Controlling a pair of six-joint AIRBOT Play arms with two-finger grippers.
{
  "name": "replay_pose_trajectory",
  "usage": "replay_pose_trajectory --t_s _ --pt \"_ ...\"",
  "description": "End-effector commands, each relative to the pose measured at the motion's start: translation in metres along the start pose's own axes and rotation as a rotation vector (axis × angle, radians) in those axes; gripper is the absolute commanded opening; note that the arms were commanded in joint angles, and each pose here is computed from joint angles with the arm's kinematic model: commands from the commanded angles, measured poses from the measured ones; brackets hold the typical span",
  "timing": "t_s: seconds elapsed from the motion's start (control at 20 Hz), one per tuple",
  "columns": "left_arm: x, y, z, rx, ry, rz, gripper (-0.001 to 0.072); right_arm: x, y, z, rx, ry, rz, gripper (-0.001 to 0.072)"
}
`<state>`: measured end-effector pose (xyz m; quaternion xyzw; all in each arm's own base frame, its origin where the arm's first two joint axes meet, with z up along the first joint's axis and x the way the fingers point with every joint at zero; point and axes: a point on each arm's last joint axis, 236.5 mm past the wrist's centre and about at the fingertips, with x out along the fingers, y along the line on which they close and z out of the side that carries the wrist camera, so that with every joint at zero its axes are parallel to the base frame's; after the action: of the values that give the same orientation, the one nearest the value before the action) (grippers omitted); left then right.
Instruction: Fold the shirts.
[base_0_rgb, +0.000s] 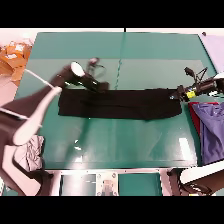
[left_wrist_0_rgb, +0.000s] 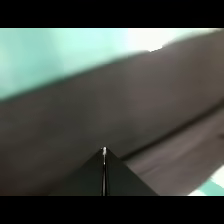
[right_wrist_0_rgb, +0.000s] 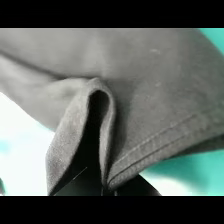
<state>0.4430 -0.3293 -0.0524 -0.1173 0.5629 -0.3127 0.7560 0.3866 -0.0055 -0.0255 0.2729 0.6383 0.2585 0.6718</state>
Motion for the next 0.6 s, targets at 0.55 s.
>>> replay_pose_trajectory --t_s 0.55 --pt "0.08 -0.11 -0.03 0.067 0.086 -0.245 0.0027 -0.036 0.18 -0.005 -0.161 -0.055 0.106 0.0015"
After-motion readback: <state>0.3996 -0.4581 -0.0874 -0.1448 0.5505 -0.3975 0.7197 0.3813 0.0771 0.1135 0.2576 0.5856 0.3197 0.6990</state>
